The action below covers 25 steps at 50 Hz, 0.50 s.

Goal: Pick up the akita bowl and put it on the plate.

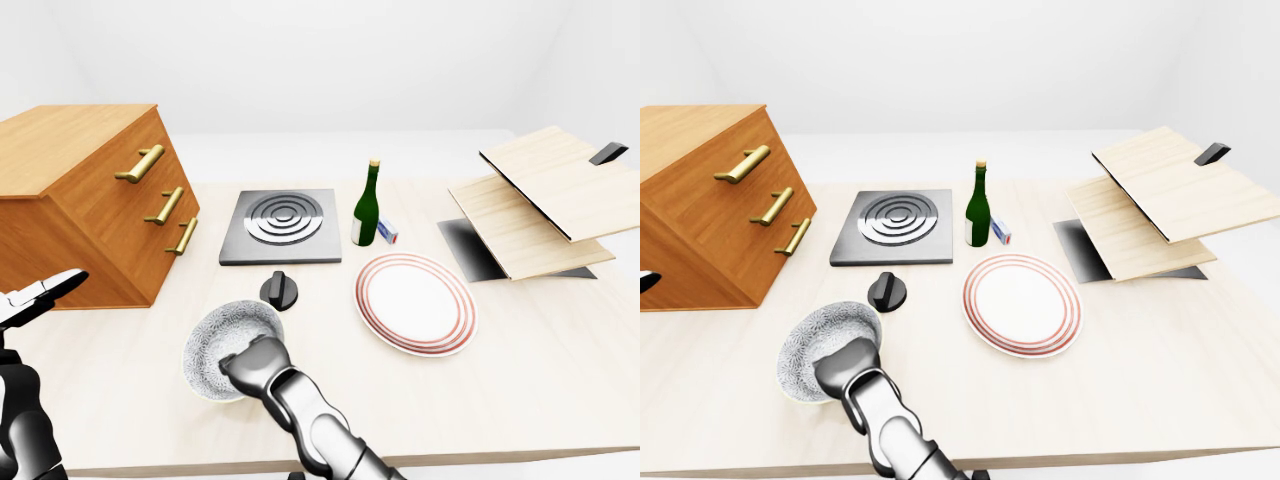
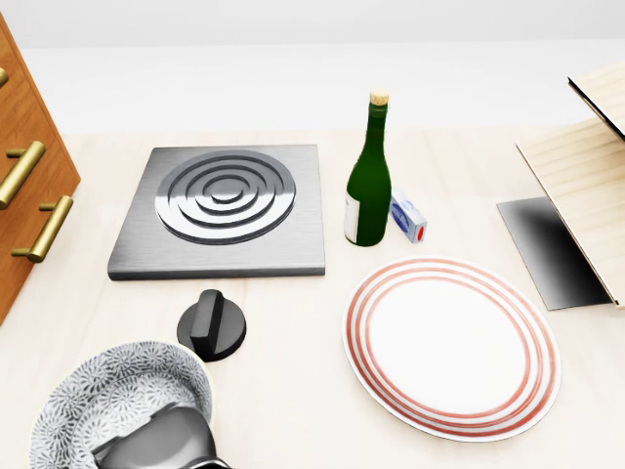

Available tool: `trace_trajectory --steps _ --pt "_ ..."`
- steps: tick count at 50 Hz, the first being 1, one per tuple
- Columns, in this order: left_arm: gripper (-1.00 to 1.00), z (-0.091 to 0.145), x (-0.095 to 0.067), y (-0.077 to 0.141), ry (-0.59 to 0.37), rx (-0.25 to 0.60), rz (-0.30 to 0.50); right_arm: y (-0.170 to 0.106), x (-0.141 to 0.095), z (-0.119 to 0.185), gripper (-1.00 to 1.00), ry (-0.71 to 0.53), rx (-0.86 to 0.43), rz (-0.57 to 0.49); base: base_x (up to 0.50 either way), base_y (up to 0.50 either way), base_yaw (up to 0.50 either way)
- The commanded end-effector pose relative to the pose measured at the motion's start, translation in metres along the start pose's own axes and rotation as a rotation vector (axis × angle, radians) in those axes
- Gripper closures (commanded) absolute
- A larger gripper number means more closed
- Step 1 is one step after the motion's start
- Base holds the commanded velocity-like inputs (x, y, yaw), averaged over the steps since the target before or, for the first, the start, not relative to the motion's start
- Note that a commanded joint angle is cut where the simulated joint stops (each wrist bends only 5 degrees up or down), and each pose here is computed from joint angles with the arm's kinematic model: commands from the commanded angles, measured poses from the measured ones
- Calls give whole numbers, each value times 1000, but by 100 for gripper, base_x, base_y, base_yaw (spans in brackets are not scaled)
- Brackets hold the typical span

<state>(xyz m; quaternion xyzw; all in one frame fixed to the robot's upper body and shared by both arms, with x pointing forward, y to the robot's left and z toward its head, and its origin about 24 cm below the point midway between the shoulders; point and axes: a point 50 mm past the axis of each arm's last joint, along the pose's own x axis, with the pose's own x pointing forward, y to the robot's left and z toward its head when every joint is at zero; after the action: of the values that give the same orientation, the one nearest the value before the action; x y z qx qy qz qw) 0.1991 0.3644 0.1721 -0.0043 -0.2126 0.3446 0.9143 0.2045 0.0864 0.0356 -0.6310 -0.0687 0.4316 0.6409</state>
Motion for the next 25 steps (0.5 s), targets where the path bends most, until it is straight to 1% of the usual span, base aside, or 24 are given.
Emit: trace_trajectory --steps 1,3,25 --pt "-100 -2 0 0 8 2 1 7 -1 6 100 -30 45 17 0 0 0" --pt "-100 -2 0 0 8 2 1 6 -2 8 100 -32 20 20 0 0 0" --pt "-100 -1 0 0 4 -2 3 11 1 4 100 -6 -16 52 0 0 0"
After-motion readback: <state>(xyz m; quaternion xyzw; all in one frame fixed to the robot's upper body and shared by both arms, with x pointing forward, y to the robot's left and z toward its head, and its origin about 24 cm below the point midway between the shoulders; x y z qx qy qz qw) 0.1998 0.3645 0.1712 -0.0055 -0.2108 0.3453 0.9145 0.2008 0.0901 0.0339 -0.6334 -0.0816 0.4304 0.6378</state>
